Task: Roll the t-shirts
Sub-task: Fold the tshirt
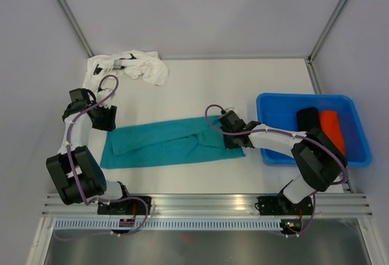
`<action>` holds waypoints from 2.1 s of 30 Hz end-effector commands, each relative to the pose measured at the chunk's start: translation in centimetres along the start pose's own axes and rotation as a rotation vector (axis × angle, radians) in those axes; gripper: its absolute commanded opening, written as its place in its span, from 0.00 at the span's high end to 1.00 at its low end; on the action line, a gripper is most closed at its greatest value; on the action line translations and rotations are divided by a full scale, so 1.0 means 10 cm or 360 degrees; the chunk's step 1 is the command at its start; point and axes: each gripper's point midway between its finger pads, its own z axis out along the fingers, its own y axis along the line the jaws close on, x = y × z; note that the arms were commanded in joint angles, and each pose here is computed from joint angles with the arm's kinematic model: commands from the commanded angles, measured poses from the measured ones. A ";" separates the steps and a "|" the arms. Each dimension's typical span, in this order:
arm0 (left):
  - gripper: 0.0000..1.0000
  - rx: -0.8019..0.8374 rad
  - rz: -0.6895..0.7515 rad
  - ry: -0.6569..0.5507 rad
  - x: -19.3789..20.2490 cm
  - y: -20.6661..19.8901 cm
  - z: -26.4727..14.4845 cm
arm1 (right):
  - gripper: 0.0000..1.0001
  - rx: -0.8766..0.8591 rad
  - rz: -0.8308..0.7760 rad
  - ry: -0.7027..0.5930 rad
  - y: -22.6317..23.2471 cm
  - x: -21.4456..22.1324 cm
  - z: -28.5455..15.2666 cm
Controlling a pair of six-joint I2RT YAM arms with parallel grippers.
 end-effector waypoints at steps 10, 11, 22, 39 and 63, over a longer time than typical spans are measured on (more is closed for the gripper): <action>0.41 0.0113 -0.0037 -0.0034 0.06 -0.23 -0.13 | 1.00 0.0311 0.0058 -0.0115 -0.52 -1.43 0.71; 0.42 0.0115 -0.0031 -0.0033 0.07 -0.24 -0.13 | 1.00 0.0345 0.0055 -0.0084 -0.57 -1.51 0.74; 0.40 0.0203 0.0001 0.0213 0.54 -0.33 0.15 | 0.84 -0.0053 0.0181 -0.0361 -0.13 -2.24 0.17; 0.38 0.0200 0.0060 0.0256 0.74 -0.30 0.58 | 0.59 0.0122 0.0388 -0.0093 -0.48 -1.59 0.95; 0.37 0.0642 0.0227 -0.0018 0.68 -1.13 -0.26 | 0.47 0.0015 0.0250 -0.0518 -0.46 -3.05 0.55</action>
